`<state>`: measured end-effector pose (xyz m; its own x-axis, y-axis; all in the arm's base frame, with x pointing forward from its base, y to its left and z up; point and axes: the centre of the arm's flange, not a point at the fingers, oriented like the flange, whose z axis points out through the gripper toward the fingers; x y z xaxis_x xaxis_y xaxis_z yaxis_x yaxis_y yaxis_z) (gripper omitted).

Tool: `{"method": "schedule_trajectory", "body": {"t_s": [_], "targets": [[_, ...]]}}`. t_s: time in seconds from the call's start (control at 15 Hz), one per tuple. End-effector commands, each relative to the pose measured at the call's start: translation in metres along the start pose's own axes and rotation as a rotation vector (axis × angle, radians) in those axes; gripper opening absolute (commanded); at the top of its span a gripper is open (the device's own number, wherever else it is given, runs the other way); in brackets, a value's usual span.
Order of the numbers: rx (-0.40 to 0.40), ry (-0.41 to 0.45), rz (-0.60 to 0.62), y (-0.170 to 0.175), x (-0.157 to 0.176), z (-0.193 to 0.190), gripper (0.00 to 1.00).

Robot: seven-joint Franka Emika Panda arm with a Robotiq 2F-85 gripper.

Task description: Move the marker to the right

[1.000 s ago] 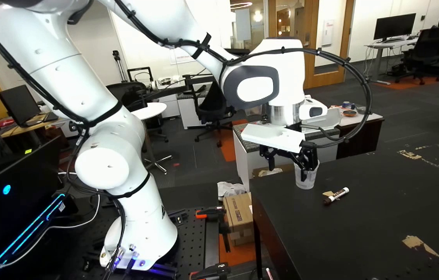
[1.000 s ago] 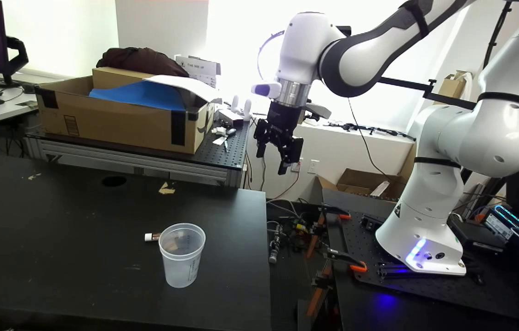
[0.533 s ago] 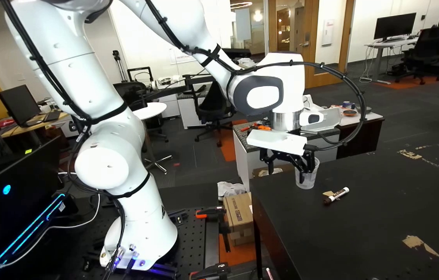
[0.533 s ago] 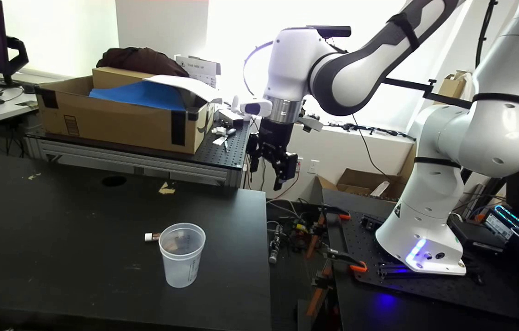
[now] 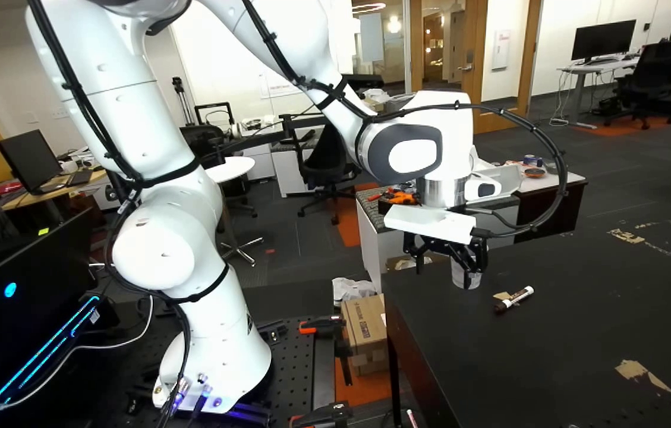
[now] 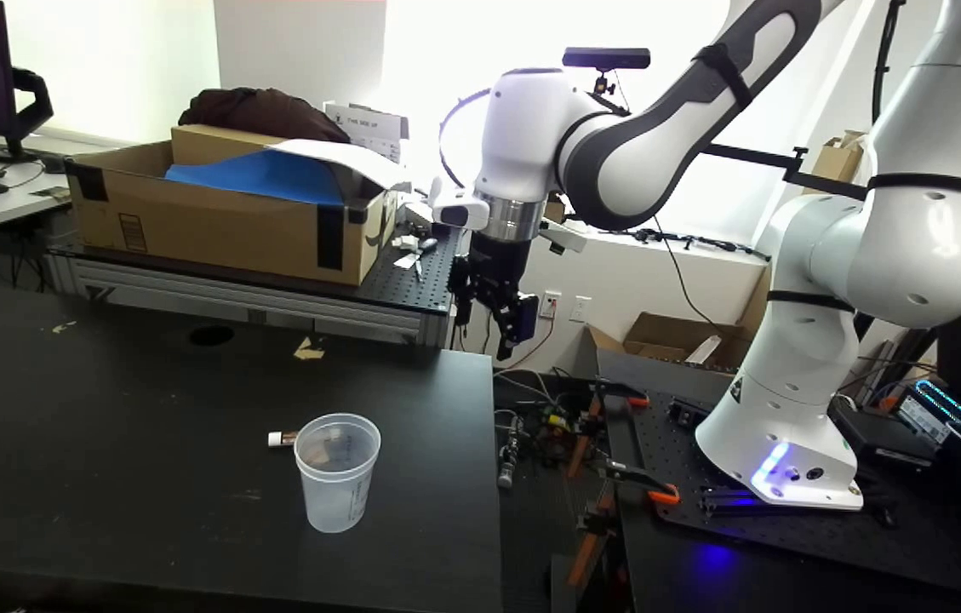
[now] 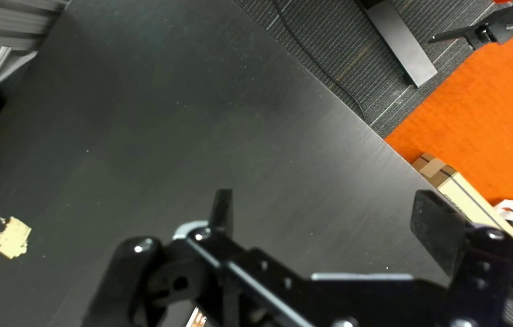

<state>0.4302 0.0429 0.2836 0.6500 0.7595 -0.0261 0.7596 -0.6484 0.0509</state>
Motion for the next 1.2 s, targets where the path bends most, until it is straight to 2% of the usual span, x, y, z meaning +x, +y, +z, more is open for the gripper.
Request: {"method": "schedule_trajectory", "body": {"t_s": [0.0, 0.53, 1.13], "targets": [[-0.015, 0.018, -0.015, 0.007, -0.007, -0.001, 1.0], [0.027, 0.177, -0.111, 0.021, 0.014, 0.003, 1.0], [0.07, 0.171, -0.153, 0.025, 0.06, 0.033, 1.0]]}}
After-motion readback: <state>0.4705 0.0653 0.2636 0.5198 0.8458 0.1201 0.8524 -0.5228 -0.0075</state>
